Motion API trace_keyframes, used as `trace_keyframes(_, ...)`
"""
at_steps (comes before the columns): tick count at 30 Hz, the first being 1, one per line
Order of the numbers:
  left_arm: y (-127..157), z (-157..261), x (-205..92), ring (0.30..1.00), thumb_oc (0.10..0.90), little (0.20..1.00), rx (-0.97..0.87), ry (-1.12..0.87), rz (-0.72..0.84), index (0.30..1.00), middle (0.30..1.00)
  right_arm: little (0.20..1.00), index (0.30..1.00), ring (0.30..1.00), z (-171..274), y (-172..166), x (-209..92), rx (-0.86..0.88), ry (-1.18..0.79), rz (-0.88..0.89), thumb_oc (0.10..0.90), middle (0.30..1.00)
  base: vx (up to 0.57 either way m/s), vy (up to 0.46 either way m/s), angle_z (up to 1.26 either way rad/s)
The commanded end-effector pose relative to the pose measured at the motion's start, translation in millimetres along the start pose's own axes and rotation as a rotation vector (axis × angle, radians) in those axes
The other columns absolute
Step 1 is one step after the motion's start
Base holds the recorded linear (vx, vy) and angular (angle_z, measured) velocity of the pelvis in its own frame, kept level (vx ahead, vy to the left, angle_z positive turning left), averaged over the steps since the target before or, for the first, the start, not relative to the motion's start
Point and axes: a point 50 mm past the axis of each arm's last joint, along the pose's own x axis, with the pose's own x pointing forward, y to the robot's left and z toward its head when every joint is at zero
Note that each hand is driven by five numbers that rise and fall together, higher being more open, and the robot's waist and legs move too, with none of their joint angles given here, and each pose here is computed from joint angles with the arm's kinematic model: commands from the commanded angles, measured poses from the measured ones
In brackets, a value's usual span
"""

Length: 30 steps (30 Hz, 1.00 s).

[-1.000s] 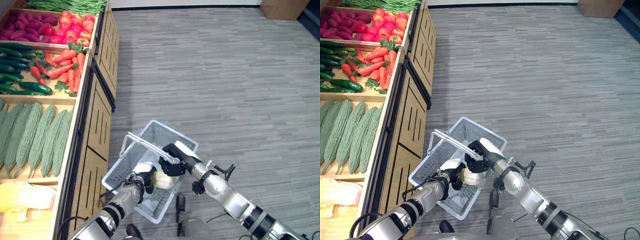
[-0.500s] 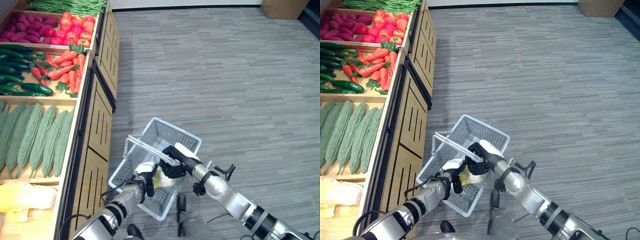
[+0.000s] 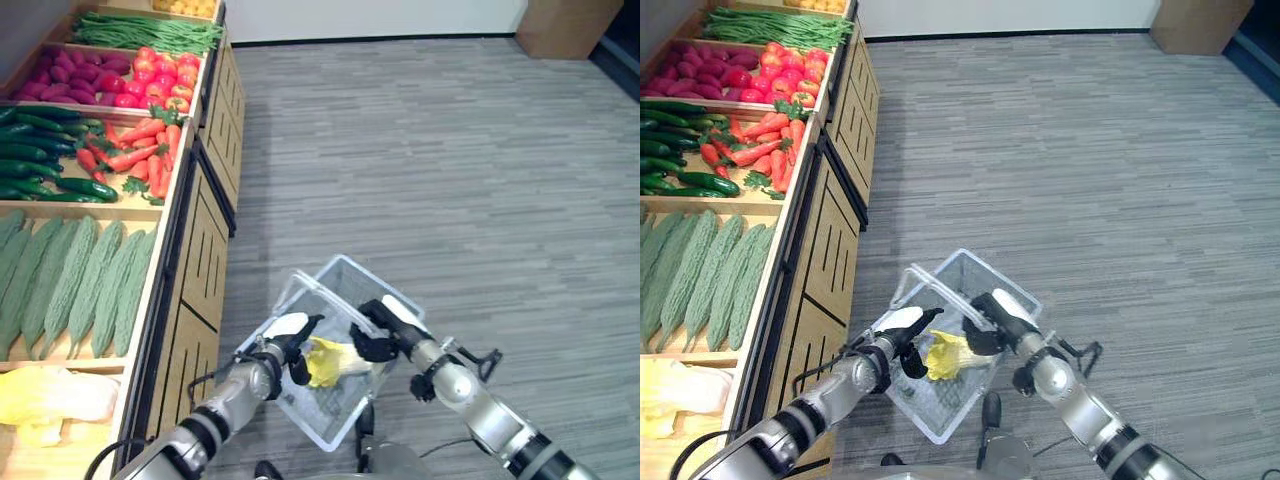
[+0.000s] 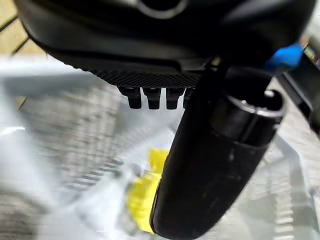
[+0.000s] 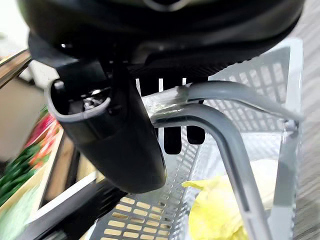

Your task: Get the vegetables into the basket

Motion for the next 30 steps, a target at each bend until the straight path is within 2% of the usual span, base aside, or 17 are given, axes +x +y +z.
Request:
trace_keyframes(1,22.2,6.8,0.3,1.000,0.900,1.000,-0.019,-0.076,0.067,1.000,1.000,0.300,0.300,0.300,41.1,-49.7,4.8,0.009,-0.225,-0.252,0.400,0.300,0.04,0.041,0.05)
trace_keyframes(5,28.5,-19.8,-19.0,1.000,0.900,1.000,-0.061,-0.024,0.078,1.000,1.000,0.300,0.300,0.300,-11.7,-57.5,-9.1,0.028,-0.016,-0.331,0.400,0.300,0.01,0.021,0.04)
trace_keyframes(6,28.2,-20.4,-19.9,1.000,0.900,1.000,-0.061,-0.023,0.076,1.000,1.000,0.300,0.300,0.300,-12.0,-56.7,-9.0,0.029,-0.016,-0.330,0.400,0.300,-0.02,0.011,0.03)
trace_keyframes(9,11.5,-54.9,-31.0,1.000,0.900,1.000,-0.189,0.136,0.088,1.000,1.000,0.300,0.300,0.300,-62.0,-45.8,-24.1,0.038,0.206,-0.338,0.400,0.300,0.00,0.000,0.00)
trace_keyframes(10,10.8,-55.0,-30.8,1.000,0.900,1.000,-0.190,0.136,0.089,1.000,1.000,0.300,0.300,0.300,-62.1,-45.4,-23.6,0.036,0.206,-0.337,0.400,0.300,-0.03,-0.002,0.00)
trace_keyframes(11,-11.5,-75.8,-35.8,1.000,0.900,1.000,-0.294,0.270,0.094,1.000,1.000,0.300,0.300,0.300,-88.1,-33.9,-32.9,0.043,0.328,-0.336,0.400,0.300,-0.03,-0.005,0.02)
trace_keyframes(14,-49.6,-107.2,-49.3,1.000,0.900,1.000,-0.422,0.517,0.101,1.000,1.000,0.300,0.300,0.300,-117.0,-8.7,-44.1,0.094,0.471,-0.304,0.400,0.300,-0.05,-0.008,0.08)
trace_keyframes(16,-72.0,-119.5,-59.2,1.000,0.900,1.000,-0.437,0.648,0.088,1.000,1.000,0.300,0.300,0.300,-135.5,19.6,-53.0,0.147,0.580,-0.253,0.400,0.300,-0.04,-0.013,0.03)
trace_keyframes(17,-71.6,-119.5,-58.8,1.000,0.900,1.000,-0.437,0.648,0.090,1.000,1.000,0.300,0.300,0.300,-135.2,19.4,-52.4,0.148,0.578,-0.253,0.400,0.300,0.00,0.000,0.00)
trace_keyframes(19,-89.6,-126.6,-69.8,1.000,0.900,1.000,-0.534,0.759,0.104,1.000,1.000,0.300,0.300,0.300,-154.7,46.1,-67.8,0.202,0.717,-0.204,0.400,0.300,-0.02,-0.005,0.00)
trace_keyframes(20,-89.3,-126.7,-69.7,1.000,0.900,1.000,-0.534,0.759,0.105,1.000,1.000,0.300,0.300,0.300,-154.6,46.1,-67.3,0.202,0.715,-0.204,0.400,0.300,0.00,0.000,0.00)
trace_keyframes(24,-111.1,-133.3,-84.7,1.000,0.900,1.000,-0.395,0.825,-0.044,1.000,1.000,0.300,0.300,0.300,-179.2,78.8,-96.0,0.273,0.952,-0.130,0.400,0.300,-0.01,0.005,0.01)
trace_keyframes(30,-122.4,-134.5,-92.3,1.000,0.900,1.000,-0.492,0.870,-0.075,1.000,1.000,0.300,0.300,0.300,-185.4,85.2,-105.6,0.375,1.037,-0.128,0.400,0.300,0.00,0.003,-0.01)
